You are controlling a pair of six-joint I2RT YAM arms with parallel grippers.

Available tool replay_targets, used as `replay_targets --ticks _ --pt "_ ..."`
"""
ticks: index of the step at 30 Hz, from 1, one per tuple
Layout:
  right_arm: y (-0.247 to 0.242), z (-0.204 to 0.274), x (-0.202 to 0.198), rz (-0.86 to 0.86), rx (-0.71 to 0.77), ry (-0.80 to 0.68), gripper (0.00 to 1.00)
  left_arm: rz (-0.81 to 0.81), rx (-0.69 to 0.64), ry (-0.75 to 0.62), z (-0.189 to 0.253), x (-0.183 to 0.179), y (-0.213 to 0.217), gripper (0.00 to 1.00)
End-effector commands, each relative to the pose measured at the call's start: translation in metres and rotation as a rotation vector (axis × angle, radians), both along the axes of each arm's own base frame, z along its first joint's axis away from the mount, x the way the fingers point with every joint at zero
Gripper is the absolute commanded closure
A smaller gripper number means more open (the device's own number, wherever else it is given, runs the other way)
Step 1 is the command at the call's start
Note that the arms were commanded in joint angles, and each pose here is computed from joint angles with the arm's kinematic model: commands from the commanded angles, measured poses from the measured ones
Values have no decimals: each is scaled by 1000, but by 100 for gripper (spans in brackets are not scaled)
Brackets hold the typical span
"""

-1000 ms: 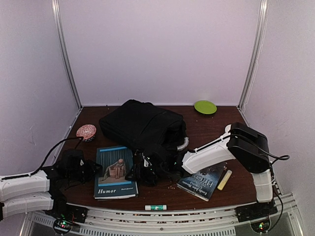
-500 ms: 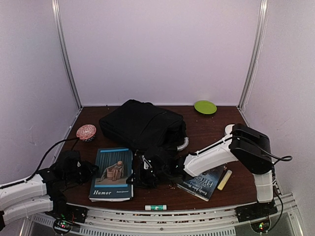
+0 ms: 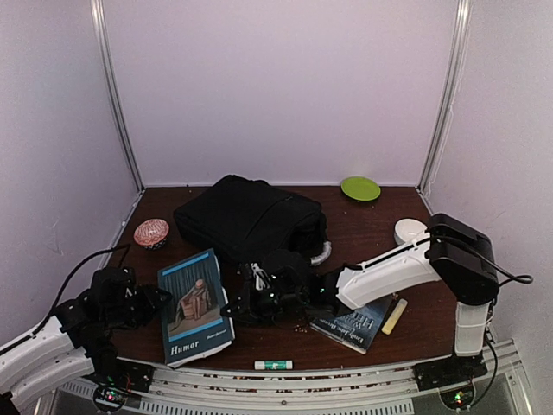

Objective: Pack the student bag
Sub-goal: Pick up the book from the center of the board, then place the book in the student bag.

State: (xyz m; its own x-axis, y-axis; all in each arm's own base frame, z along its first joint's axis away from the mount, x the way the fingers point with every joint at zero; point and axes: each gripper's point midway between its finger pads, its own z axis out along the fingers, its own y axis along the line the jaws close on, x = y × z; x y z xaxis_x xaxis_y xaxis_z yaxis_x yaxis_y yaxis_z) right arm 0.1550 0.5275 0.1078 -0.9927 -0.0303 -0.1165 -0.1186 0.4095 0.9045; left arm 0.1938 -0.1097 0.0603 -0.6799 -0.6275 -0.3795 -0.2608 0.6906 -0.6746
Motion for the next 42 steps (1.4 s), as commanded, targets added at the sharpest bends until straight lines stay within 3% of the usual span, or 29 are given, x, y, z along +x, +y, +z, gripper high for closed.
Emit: replay_targets --ticks 1,8,13,18,29,42 --pt "3 58 3 -13 146 -90 100 -11 0 -29 20 -2 1 44" --pt "-9 76 -2 -4 174 -116 100 3 0 -77 47 -5 8 31" --pt "-29 102 -4 -6 199 -169 100 -4 -43 -231 108 -4 11 3" --pt "-66 137 4 -39 229 -277 100 -66 -125 -456 175 -4 3 2" --pt "-142 185 9 -87 266 -477 100 -518 -374 -734 262 -3 -91 2" --pt "-155 203 -3 -48 316 -545 100 -660 -410 -730 273 16 -134 2"
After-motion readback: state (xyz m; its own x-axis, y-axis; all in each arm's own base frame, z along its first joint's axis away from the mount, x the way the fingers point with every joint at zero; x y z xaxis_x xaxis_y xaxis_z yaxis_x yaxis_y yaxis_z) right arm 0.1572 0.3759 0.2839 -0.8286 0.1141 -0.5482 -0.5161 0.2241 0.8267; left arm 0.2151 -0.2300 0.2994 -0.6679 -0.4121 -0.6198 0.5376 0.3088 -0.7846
